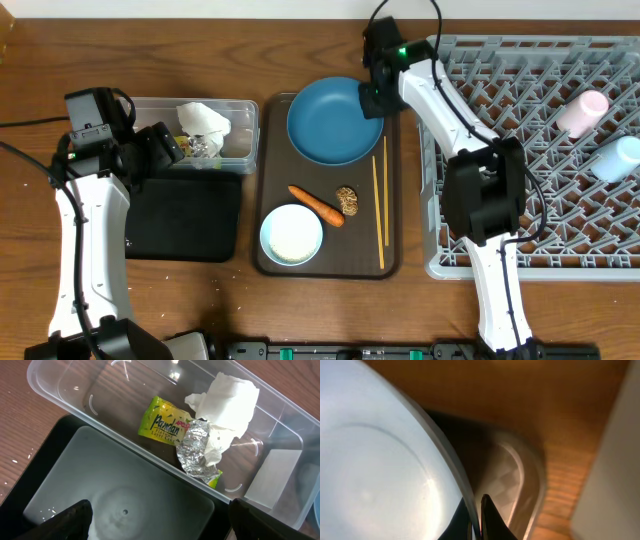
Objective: Sort waste into correct bins and load items into the dishwasher rack
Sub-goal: 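Lift the blue plate with the right gripper over the rack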
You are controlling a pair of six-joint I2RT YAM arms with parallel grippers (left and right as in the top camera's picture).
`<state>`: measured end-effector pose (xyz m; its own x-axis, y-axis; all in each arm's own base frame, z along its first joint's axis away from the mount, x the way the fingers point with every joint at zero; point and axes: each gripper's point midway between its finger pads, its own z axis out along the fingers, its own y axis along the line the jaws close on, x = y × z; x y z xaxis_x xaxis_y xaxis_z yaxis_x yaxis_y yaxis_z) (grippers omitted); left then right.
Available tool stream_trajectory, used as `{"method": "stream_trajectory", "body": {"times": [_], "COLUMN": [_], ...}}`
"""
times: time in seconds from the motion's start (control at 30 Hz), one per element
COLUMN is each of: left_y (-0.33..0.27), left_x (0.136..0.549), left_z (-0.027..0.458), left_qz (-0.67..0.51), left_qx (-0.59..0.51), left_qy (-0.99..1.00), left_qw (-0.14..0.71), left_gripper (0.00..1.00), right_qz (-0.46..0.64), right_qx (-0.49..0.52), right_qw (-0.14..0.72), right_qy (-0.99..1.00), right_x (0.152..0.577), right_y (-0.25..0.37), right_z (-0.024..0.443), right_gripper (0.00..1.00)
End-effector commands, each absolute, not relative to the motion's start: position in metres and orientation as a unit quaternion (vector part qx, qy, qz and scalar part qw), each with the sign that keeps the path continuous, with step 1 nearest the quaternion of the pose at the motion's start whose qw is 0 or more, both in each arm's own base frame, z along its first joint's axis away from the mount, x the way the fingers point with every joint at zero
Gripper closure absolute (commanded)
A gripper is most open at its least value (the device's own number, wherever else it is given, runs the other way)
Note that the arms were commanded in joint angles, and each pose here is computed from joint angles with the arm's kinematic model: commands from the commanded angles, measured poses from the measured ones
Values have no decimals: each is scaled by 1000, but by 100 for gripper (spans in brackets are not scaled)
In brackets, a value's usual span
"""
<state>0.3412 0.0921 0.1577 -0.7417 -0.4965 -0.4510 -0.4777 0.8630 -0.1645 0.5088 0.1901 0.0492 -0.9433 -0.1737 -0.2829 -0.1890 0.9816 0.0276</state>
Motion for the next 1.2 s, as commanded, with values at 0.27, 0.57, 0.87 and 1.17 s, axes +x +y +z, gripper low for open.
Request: {"method": "stream_trajectory", "body": {"times": [0.27,0.57,0.87,1.17], "left_y": [95,95,95,95], "left_x": [341,341,341,341], "left_z": [162,162,162,162], "left_qz": [-14,-14,-14,-14], "left_qx": [-261,-261,-261,-261], "left_qy": [932,932,932,932], "left_qw": [252,252,252,252], "left_gripper": [12,12,12,12], "right_qz": [-58,-201,-486,-530], "right_qx": [-78,-14,190,287], "right_qw": [312,378,345,304], "right_qy": [945,904,780,737], "right_x": [528,512,461,428], "right_y": [151,57,-94,-155], "right_z": [208,300,354,324], "right_gripper": [99,99,99,99]}}
